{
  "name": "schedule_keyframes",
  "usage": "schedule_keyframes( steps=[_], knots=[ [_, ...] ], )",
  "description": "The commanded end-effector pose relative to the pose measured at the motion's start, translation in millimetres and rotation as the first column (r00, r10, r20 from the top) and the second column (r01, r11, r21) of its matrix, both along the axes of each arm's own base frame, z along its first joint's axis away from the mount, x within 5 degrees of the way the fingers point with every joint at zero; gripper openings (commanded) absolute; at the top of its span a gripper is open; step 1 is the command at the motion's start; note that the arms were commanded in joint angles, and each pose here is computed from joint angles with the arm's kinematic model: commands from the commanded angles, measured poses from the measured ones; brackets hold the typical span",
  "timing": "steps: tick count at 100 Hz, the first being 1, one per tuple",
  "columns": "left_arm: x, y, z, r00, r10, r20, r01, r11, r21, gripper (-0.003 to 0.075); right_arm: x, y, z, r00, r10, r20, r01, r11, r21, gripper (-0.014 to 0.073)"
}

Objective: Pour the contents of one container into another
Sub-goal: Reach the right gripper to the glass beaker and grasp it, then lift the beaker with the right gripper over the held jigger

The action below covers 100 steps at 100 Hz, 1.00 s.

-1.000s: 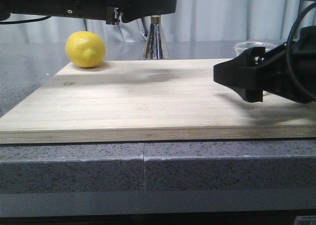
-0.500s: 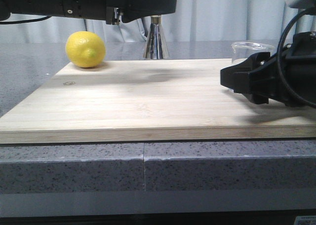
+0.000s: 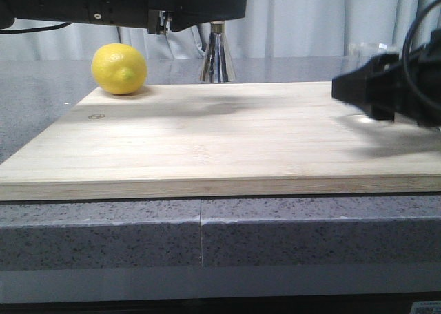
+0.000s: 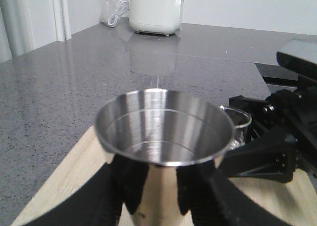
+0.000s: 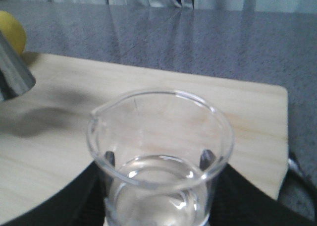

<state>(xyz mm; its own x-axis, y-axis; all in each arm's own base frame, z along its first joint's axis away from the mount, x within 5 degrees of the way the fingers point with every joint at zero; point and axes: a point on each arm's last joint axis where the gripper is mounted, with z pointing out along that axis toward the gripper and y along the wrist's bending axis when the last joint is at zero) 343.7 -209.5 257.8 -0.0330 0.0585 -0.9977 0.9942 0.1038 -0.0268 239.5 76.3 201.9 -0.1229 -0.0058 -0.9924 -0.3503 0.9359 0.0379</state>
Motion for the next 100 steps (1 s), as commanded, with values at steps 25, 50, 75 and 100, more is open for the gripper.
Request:
schedule_keyframes(
  steps=[25, 50, 75, 100],
  knots=[
    [-10, 0, 40, 0.998, -0.044, 0.053, 0.052, 0.987, -0.154, 0.0259, 32, 9, 81, 0.982, 0.052, 0.181, -0.038, 0.996, -0.081, 0.0324],
    [-10, 0, 40, 0.998, -0.044, 0.053, 0.052, 0.987, -0.154, 0.0259, 52, 24, 131, 0.982, 0.101, 0.16, -0.058, 0.965, -0.256, 0.0324],
    [-10, 0, 40, 0.998, -0.044, 0.053, 0.052, 0.987, -0.154, 0.0259, 55, 42, 174, 0.965, 0.148, 0.217, -0.068, 0.938, -0.339, 0.0324],
    [-10, 0, 40, 0.998, -0.044, 0.053, 0.052, 0.987, -0.154, 0.0259, 54, 60, 197, 0.948, 0.205, 0.242, -0.073, 0.883, -0.464, 0.0324]
  ],
)
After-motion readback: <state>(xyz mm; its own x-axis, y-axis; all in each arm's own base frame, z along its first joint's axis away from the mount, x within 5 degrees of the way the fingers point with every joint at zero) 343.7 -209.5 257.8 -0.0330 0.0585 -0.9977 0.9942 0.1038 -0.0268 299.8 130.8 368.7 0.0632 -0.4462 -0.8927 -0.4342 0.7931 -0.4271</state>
